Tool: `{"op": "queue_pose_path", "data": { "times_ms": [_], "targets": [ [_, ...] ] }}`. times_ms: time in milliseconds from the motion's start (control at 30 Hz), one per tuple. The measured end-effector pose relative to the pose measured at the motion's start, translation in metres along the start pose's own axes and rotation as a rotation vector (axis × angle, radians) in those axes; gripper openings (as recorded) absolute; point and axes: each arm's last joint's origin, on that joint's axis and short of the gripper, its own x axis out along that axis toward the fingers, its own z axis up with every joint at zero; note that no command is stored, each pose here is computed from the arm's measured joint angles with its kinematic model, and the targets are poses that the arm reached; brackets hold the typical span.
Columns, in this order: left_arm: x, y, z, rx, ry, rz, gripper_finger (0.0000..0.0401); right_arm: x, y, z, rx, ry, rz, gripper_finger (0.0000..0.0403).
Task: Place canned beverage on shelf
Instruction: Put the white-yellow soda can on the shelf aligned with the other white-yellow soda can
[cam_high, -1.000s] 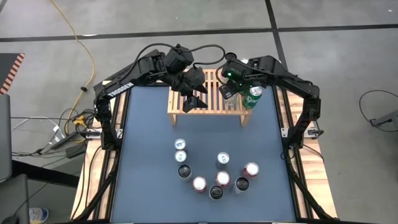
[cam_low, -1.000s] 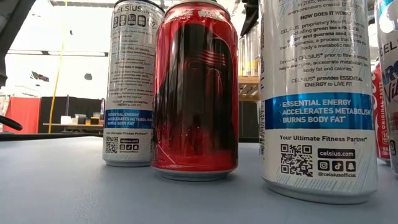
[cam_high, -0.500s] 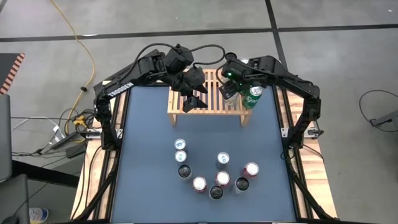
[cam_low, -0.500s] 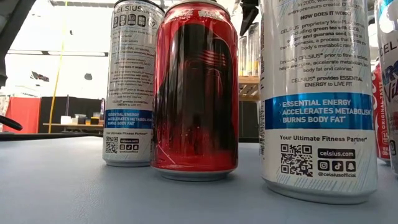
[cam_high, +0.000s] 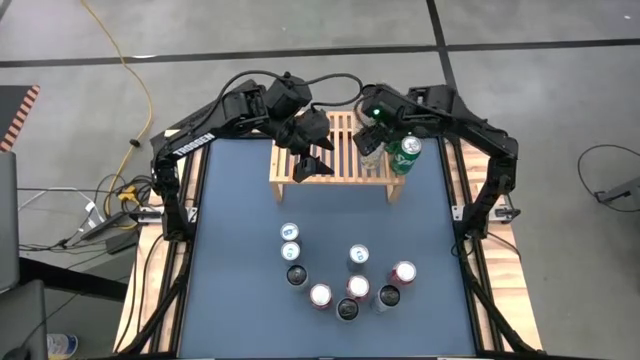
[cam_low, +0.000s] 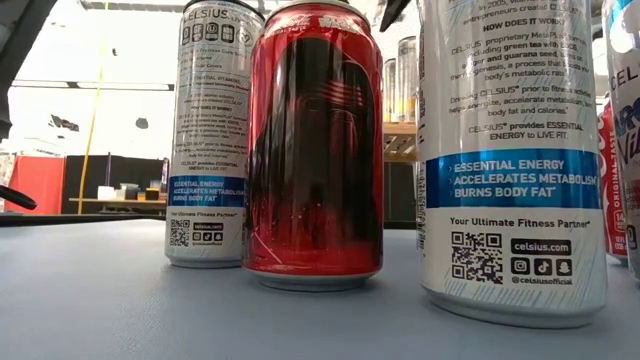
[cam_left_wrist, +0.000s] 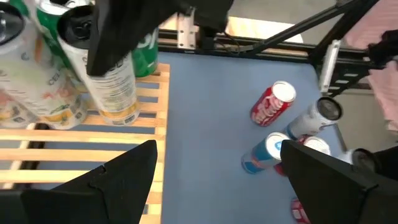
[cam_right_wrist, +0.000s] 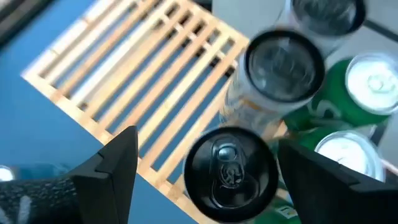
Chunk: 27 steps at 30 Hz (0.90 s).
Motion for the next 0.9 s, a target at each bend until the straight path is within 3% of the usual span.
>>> {"op": "queue_pose_path", "data": {
  "times_ms": [167, 400, 567, 767, 900],
  "targets": [
    [0.003, -0.005, 0.003, 0.021, -0.025, 0.026, 0.0329, -0.027, -0.008, 0.006, -0.001, -0.071, 0.039, 0.0317],
    [0.037, -0.018, 0.008, 0.118, -0.177, 0.044, 0.0329, -0.082, -0.044, -0.010, 0.037, -0.223, 0.073, 0.0317],
    [0.073, -0.017, -0.002, 0.148, -0.267, 0.179, 0.0329, -0.117, -0.070, -0.023, 0.089, -0.342, 0.035, 0.0317],
    [0.091, -0.007, -0.010, 0.091, -0.378, 0.507, 0.0329, -0.143, -0.091, -0.039, 0.119, -0.399, 0.069, 0.0317],
    [0.095, -0.006, -0.007, 0.057, -0.539, 0.519, 0.0329, -0.147, -0.096, -0.043, 0.118, -0.399, 0.065, 0.0317]
  ]
}}
